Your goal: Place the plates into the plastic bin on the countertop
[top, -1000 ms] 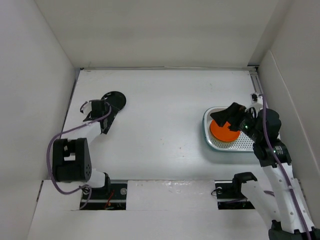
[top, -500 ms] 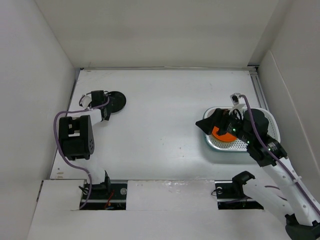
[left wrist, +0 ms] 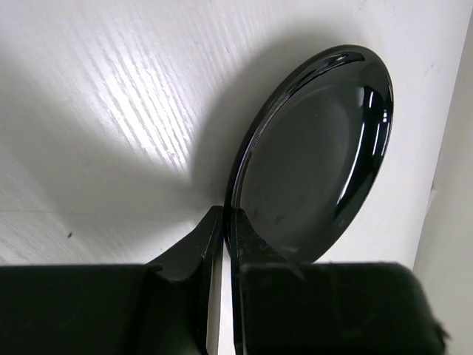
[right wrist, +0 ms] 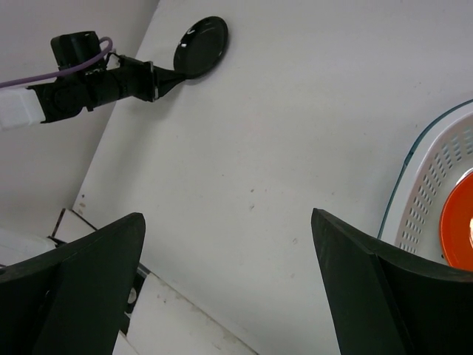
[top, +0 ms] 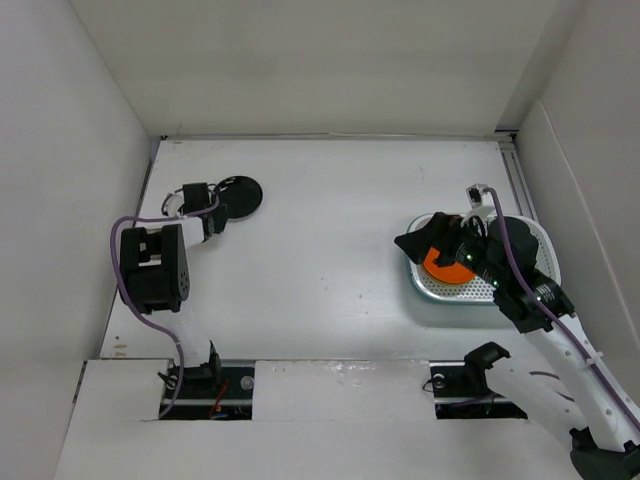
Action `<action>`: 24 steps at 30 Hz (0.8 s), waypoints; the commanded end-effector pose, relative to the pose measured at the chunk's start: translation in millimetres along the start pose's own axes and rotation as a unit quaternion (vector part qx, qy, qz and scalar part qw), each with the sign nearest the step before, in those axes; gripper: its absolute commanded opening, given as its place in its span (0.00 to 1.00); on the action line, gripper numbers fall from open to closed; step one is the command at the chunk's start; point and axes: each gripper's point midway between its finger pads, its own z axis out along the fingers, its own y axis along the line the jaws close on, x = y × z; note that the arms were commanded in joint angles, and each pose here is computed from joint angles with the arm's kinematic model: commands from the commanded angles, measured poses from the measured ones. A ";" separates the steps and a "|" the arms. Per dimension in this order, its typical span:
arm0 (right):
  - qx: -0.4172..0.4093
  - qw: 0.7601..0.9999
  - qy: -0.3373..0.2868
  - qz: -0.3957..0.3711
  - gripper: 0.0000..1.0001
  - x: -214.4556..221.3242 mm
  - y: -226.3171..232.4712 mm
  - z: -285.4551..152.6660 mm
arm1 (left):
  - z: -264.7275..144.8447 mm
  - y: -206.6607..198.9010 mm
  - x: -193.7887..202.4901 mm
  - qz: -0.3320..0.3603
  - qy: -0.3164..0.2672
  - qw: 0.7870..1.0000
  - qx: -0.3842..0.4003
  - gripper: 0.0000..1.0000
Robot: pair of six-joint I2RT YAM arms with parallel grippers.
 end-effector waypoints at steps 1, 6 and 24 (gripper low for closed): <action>-0.036 0.998 -0.052 -0.022 1.00 -32.2 20.8 -5.2 | -14.9 -15.1 6.3 0.039 0.028 0.998 0.038 0.00; -0.056 0.996 -0.063 -0.027 1.00 -37.1 28.2 -4.2 | -64.5 -63.7 18.1 0.138 0.040 0.980 0.137 0.00; -0.107 0.994 0.013 -0.001 0.96 -5.9 24.4 83.7 | -260.2 -64.6 176.4 0.356 0.281 0.806 0.379 0.00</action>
